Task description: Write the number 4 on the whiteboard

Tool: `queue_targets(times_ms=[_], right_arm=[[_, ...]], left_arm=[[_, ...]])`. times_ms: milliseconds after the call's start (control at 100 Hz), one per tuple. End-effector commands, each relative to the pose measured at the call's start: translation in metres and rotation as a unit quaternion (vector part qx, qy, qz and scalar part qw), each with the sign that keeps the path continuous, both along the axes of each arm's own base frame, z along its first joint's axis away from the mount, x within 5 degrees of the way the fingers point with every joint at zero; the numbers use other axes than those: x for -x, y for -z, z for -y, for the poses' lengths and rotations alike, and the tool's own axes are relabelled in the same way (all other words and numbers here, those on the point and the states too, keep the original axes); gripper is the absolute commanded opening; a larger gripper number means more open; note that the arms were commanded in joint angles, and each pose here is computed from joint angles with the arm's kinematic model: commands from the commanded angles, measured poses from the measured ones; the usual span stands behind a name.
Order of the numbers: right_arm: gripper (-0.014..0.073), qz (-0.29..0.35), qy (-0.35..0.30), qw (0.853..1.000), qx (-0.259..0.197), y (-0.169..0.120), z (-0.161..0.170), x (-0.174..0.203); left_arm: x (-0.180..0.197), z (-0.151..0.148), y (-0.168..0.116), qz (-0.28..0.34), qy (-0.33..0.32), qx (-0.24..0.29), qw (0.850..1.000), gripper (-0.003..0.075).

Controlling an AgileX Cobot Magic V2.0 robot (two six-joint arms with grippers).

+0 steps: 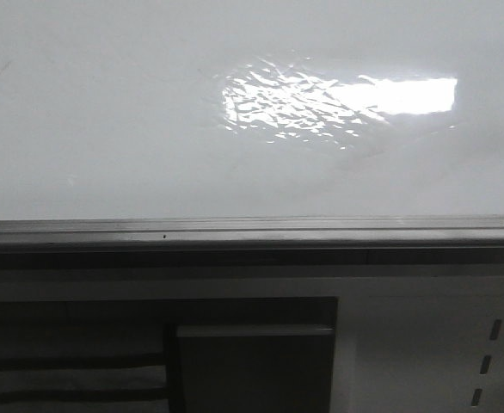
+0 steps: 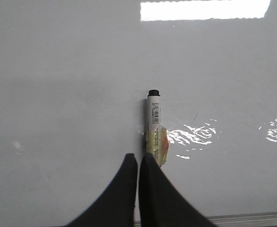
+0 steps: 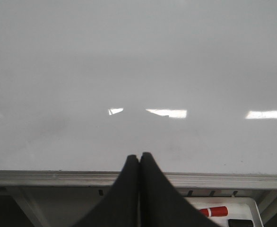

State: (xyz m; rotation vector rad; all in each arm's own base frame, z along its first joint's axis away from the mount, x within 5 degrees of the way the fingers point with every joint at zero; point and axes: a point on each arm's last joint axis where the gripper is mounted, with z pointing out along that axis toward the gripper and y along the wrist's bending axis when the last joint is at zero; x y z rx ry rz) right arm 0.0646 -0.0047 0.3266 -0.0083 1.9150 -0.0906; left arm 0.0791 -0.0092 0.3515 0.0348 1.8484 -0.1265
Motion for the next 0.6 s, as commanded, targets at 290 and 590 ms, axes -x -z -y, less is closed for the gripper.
queue_targets(times_ms=[290,590], right_arm=[[-0.0071,0.045,-0.002,0.999,0.005,-0.0162,-0.0001,-0.0026],[0.0459,0.05,0.002,0.999,-0.007,-0.0169,-0.0001,-0.0028]], left_arm=[[-0.0023,-0.0002,-0.0155,0.042,-0.003,0.007,0.999,-0.002],[-0.0027,-0.0017,-0.0169,0.051,-0.008,-0.006,0.999,0.0445]])
